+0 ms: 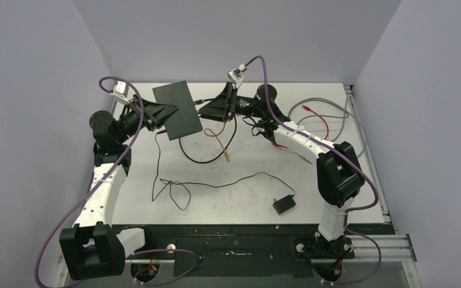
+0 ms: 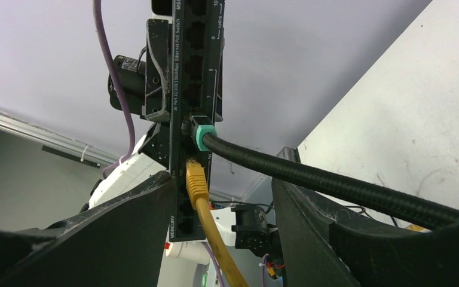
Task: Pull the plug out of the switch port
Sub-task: Pull the connector from the switch port.
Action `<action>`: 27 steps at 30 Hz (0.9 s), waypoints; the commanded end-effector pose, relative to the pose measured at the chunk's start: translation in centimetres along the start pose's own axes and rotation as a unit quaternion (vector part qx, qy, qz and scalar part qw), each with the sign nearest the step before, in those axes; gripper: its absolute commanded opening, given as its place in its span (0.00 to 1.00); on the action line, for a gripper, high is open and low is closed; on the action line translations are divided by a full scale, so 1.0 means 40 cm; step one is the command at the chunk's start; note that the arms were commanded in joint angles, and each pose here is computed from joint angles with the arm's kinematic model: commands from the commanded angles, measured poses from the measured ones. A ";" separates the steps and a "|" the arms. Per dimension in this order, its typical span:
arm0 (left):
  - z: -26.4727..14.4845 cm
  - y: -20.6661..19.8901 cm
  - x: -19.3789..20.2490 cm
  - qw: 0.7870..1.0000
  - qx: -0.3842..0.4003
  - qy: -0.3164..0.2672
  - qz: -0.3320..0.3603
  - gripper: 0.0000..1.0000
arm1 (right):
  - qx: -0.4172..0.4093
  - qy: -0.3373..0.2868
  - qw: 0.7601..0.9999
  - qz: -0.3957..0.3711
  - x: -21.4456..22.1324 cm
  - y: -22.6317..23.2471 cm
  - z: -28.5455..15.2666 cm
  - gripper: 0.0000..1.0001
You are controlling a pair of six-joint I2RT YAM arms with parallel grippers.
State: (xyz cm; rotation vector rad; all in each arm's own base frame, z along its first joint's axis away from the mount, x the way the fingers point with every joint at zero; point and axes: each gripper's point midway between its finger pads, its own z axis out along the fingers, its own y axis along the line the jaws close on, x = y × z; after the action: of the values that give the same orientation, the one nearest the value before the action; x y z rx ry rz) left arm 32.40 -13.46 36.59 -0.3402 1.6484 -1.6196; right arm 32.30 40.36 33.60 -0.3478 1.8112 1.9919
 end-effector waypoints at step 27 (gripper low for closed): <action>-0.006 -0.109 0.017 0.997 0.058 0.004 0.058 0.00 | -0.028 0.017 0.999 -0.024 0.008 0.051 0.047 0.39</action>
State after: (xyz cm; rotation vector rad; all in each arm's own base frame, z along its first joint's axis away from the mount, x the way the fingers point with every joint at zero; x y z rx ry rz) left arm 32.63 -13.35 36.61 -0.3512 1.6401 -1.6089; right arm 32.23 41.12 33.64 -0.3628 1.8263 2.0071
